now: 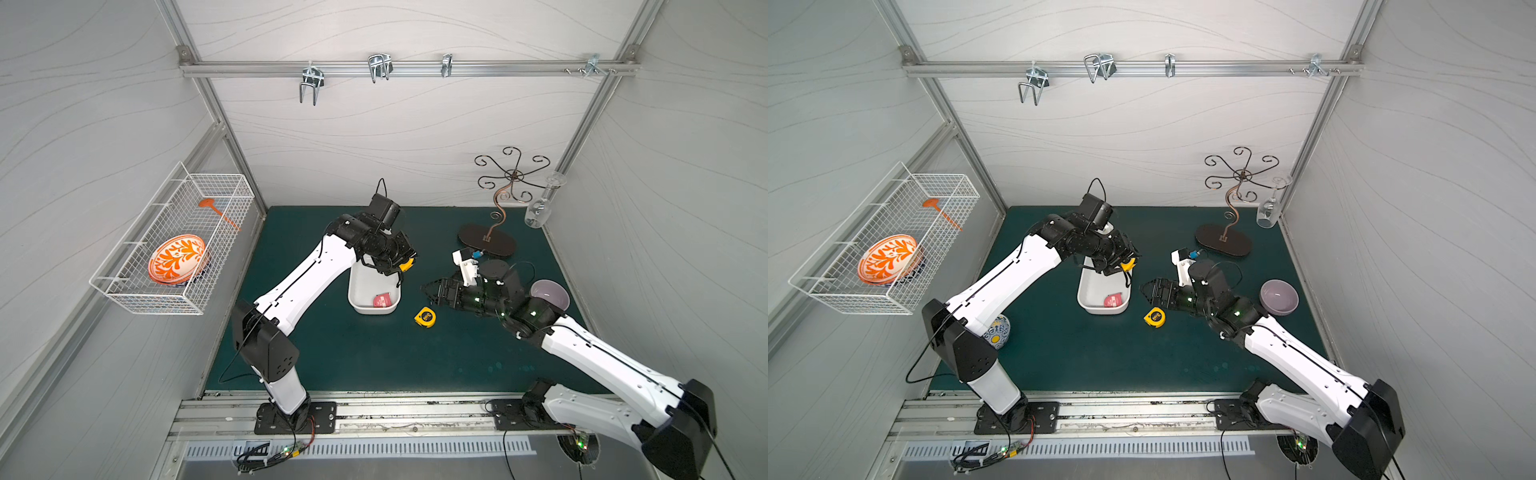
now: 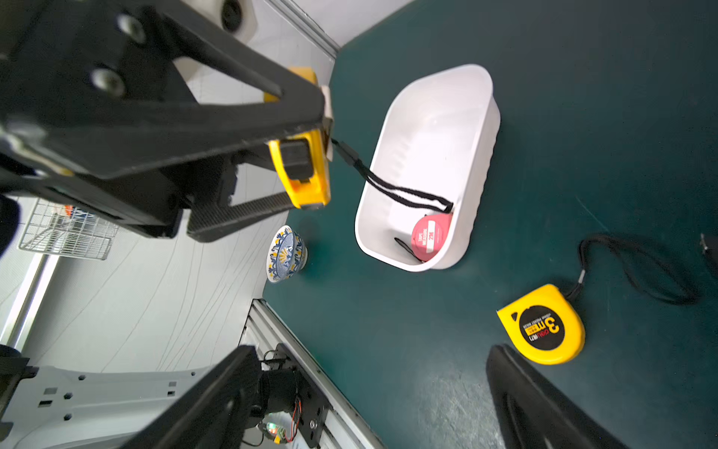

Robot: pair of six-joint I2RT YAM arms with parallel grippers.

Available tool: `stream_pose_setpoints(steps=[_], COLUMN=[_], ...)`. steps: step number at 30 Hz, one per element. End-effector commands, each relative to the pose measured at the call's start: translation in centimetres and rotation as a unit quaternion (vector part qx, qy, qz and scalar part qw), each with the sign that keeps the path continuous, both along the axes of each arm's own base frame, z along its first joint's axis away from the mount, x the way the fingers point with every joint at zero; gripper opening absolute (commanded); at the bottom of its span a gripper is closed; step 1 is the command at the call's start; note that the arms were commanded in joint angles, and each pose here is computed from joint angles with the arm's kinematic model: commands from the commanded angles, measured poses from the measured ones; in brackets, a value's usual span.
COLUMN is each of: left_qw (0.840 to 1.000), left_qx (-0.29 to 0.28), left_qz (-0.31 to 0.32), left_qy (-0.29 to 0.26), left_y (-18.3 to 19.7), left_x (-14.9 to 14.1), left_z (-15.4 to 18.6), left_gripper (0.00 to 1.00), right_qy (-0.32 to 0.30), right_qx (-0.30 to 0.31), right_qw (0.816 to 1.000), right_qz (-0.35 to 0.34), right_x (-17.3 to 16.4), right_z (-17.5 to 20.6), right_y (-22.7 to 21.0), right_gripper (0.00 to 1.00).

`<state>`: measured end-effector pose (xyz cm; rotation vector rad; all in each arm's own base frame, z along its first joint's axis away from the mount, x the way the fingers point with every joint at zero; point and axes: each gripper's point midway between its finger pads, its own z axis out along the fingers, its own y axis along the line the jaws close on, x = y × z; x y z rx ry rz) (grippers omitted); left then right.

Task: Take the tape measure out of the storage box
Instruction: Place the tape measure at the center of the board.

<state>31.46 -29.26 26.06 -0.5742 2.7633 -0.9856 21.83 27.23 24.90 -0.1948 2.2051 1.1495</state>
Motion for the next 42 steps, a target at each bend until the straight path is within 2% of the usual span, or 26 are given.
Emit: stream_pose_setpoints(steps=[1, 5, 19, 25, 31, 38, 42], left_qw=[0.998, 0.997, 0.993, 0.992, 0.992, 0.992, 0.992], left_qx=[-0.055, -0.077, -0.119, -0.123, -0.126, -0.126, -0.124], left_qz=[0.003, 0.001, -0.003, -0.011, -0.010, -0.010, -0.009], left_qy=[-0.019, -0.011, 0.010, 0.021, 0.028, 0.023, 0.015], left_y=[-1.6, -3.0, -5.5, -6.1, -5.9, -5.7, -5.6], left_x=[-0.6, -1.6, -4.3, -5.9, -6.5, -6.6, -6.4], left_z=[3.1, 3.3, 4.0, 3.6, 3.3, 3.4, 3.4], left_gripper=[0.00, 0.00, 0.00, 0.00, 0.00, 0.00, 0.00], right_qy=[-0.056, -0.080, -0.131, -0.141, -0.148, -0.146, -0.138], right_qx=[0.013, 0.027, 0.000, 0.004, 0.007, 0.004, 0.003], right_qw=[0.998, 0.995, 0.988, 0.985, 0.983, 0.984, 0.985], right_qz=[-0.036, -0.047, -0.078, -0.095, -0.105, -0.105, -0.104], right_x=[0.5, 0.3, 1.1, 1.6, 1.6, 1.2, 0.8], right_z=[2.0, 2.7, 2.6, 2.5, 2.5, 2.1, 1.7], right_y=[-1.0, -1.3, -0.2, -0.1, 0.2, 0.7, 0.8], right_gripper=[0.95, 0.91, 0.85, 0.76, 0.57, 0.21, 0.06])
